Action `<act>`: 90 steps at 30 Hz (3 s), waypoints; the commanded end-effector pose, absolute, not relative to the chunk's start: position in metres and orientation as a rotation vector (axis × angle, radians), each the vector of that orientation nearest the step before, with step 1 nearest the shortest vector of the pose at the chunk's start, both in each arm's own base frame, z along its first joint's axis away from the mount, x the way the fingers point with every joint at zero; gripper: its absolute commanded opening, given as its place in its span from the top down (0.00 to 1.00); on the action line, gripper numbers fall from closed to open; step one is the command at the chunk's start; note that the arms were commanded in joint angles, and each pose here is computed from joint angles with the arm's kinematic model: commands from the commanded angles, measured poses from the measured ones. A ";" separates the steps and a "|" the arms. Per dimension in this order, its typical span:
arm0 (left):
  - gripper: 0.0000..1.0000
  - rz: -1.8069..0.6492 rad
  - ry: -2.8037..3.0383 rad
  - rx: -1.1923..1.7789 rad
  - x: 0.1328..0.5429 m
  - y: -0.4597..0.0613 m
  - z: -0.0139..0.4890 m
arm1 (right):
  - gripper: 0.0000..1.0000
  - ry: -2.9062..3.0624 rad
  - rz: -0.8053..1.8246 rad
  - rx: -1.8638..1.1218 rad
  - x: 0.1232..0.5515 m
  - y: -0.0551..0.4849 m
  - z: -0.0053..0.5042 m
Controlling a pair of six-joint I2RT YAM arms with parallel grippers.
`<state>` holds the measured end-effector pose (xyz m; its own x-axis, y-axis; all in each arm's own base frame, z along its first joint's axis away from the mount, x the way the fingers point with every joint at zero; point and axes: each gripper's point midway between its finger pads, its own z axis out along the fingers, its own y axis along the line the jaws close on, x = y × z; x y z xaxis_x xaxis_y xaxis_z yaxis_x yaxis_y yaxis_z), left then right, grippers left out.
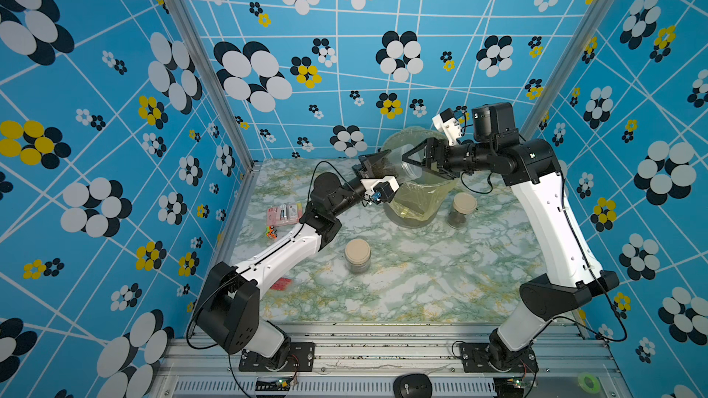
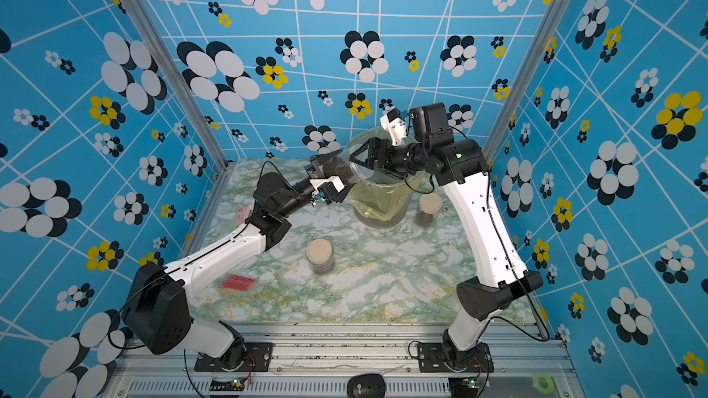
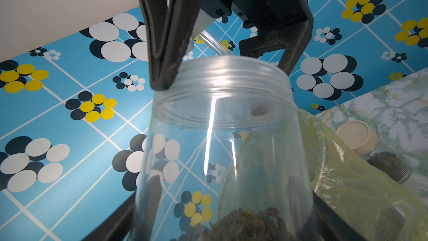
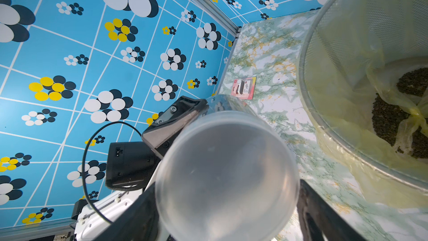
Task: Empty moldy tea leaves from jars
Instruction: Unscrew the lid from the jar.
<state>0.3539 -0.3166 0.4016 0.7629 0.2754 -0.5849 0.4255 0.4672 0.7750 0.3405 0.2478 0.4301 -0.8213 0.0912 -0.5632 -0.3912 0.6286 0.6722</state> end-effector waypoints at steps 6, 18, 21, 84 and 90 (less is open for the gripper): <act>0.47 -0.238 0.762 1.159 0.333 -0.320 0.421 | 0.32 2.272 1.142 -0.420 0.324 0.252 0.421; 0.49 -0.553 0.901 1.230 0.316 -0.316 0.426 | 0.32 2.240 1.121 -0.611 0.300 0.250 0.405; 0.49 -0.649 0.936 1.237 0.313 -0.311 0.431 | 0.32 2.207 1.126 -0.679 0.295 0.251 0.402; 0.49 -0.301 0.815 1.127 0.350 -0.291 0.440 | 0.01 2.151 1.197 -0.324 0.292 0.234 0.449; 0.50 -0.115 0.690 1.101 0.348 -0.298 0.446 | 0.01 2.174 1.243 -0.210 0.306 0.232 0.452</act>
<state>0.3548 -0.3057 0.4036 0.6583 0.2181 -0.7204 0.6197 0.3862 0.6832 0.3016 0.2359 0.4467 -0.7693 0.1059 -0.6300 -0.4848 0.5454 0.6837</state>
